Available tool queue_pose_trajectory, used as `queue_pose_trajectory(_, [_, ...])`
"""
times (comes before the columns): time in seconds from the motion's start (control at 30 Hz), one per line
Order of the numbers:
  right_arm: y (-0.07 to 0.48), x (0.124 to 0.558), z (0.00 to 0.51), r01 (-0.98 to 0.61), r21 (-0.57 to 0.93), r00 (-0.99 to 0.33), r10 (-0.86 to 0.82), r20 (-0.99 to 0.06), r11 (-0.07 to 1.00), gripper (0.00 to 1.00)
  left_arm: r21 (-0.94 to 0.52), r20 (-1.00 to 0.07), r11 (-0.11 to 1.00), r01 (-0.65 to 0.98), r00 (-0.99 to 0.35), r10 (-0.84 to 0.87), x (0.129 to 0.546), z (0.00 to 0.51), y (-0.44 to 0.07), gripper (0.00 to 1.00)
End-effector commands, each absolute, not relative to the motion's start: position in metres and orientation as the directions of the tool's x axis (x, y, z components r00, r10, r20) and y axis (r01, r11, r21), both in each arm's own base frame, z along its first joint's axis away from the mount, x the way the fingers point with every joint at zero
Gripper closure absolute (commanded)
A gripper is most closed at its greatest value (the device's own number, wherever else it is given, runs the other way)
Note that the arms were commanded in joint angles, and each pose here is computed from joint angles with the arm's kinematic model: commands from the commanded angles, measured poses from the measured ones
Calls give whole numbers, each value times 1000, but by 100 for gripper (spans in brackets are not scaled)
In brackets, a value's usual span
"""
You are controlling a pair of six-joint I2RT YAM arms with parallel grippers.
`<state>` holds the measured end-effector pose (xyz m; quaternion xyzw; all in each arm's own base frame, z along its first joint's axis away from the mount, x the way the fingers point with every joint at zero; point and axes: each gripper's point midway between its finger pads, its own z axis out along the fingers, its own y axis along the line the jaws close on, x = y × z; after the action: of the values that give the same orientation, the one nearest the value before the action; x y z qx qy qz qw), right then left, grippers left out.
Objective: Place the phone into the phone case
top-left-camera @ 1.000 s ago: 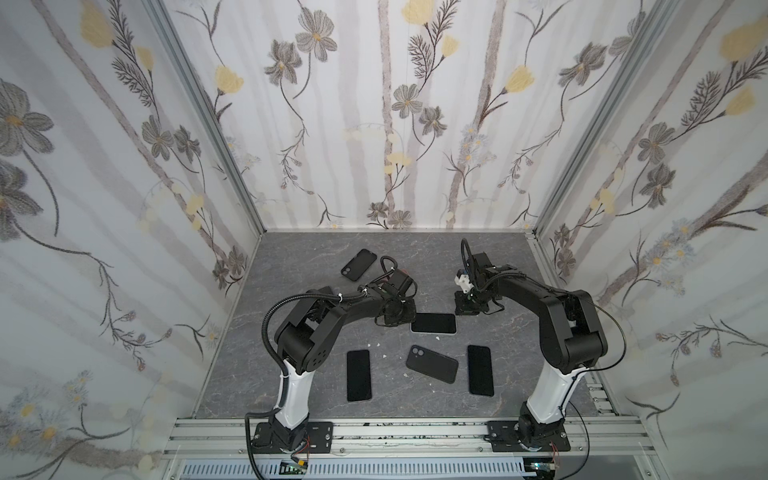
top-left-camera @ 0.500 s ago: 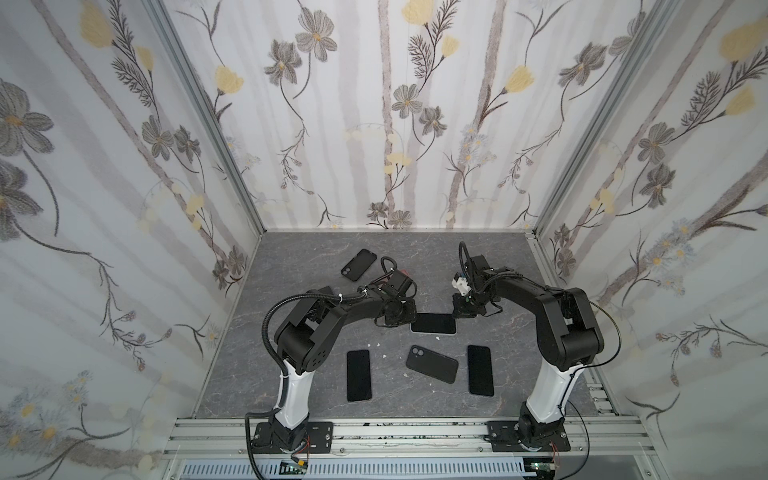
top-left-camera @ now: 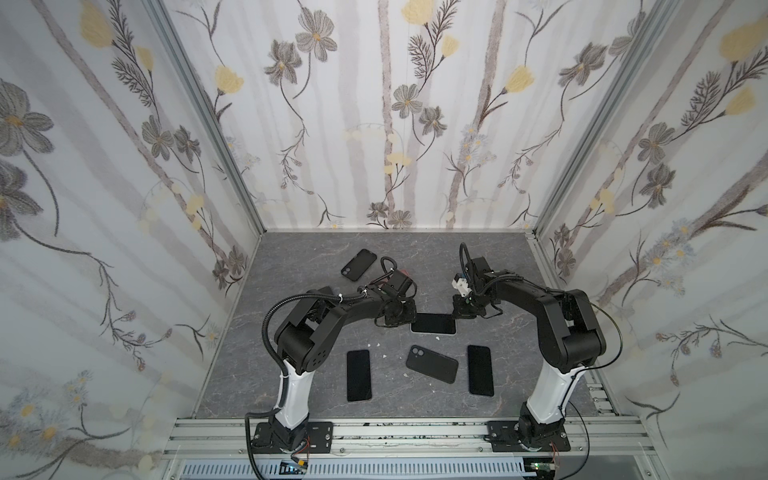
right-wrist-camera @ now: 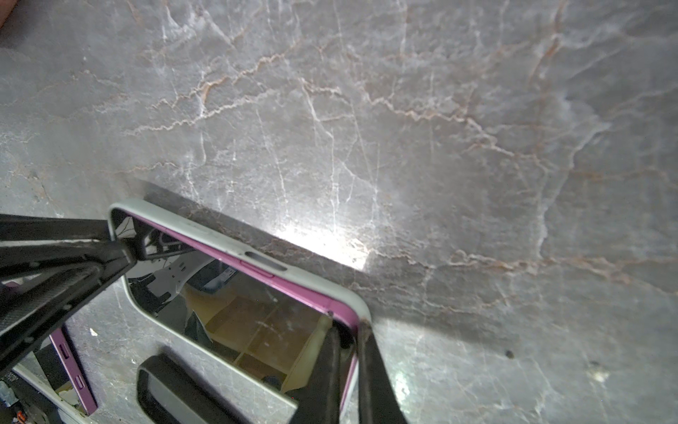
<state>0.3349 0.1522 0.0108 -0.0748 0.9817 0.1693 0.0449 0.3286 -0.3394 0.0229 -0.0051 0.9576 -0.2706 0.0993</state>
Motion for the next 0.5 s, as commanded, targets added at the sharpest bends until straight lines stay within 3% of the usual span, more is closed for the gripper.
queue_pose_trajectory(0.0, [127,298,-38,-138,180,-987,-151,62,974,90,-496,-170,868,29,-983,-64,324,17,-333,75])
queue_pose_trajectory(0.47, [131,293,-41,-163,151,-980,-177,86,975,89,-498,-170,866,29,-983,-65,322,16,-333,75])
